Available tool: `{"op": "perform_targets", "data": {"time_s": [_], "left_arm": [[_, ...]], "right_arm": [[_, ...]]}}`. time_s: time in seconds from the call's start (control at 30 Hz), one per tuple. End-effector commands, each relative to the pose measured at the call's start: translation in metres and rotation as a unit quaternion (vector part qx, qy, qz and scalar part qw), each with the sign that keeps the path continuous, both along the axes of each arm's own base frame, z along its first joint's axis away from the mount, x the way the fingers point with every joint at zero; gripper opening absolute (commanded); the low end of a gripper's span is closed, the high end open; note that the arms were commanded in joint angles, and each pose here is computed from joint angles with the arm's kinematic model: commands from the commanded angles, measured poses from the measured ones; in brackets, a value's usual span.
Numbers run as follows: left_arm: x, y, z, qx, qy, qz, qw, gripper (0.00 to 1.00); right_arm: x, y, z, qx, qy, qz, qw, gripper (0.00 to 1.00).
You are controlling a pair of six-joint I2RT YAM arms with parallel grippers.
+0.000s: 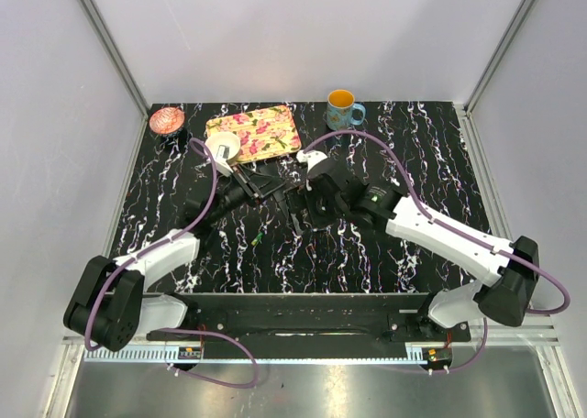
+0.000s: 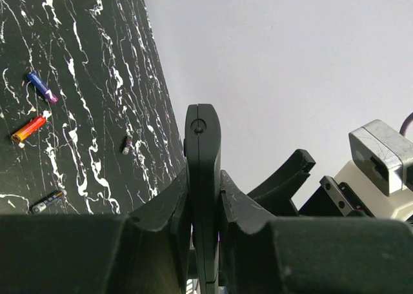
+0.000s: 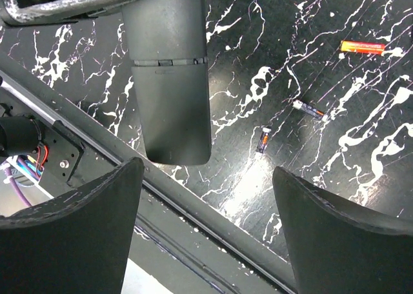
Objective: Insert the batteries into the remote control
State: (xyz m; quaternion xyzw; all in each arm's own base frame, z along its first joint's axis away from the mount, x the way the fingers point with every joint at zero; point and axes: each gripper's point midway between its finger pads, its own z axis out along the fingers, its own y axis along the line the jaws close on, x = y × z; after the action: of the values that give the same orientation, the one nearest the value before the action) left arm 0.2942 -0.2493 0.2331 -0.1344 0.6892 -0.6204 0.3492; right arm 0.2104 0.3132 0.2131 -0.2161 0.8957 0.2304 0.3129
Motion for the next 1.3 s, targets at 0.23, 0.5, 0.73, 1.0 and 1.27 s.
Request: {"op": "perform_targets", "data": {"time_s": [0.23,0.5,0.73,1.0,1.27], "left_arm": [[-0.002,-0.004,0.032,-0.001,-0.046,-0.020,0.999,0.00],[-0.002,-0.003,0.030,0.002,-0.046,-0.016,0.999,0.00],[-0.002,-0.002,0.029,0.000,-0.046,-0.014,0.999,0.00],[0.001,-0.002,0.024,0.017,-0.044,-0.008,0.999,0.00],[0.014,0.008,0.023,0.058,-0.052,0.026,0.997,0.00]], "right_arm": [[0.014,0.025,0.012,0.005,-0.028,0.019,0.999,0.76],[0.013,0.029,0.010,0.007,-0.026,0.027,0.999,0.63],[0.008,0.029,0.007,0.012,-0.019,0.034,0.999,0.42],[0.007,0.021,0.007,0.001,-0.020,0.028,0.999,0.22],[-0.004,0.003,0.015,-0.001,-0.017,0.024,1.000,0.18]]}}
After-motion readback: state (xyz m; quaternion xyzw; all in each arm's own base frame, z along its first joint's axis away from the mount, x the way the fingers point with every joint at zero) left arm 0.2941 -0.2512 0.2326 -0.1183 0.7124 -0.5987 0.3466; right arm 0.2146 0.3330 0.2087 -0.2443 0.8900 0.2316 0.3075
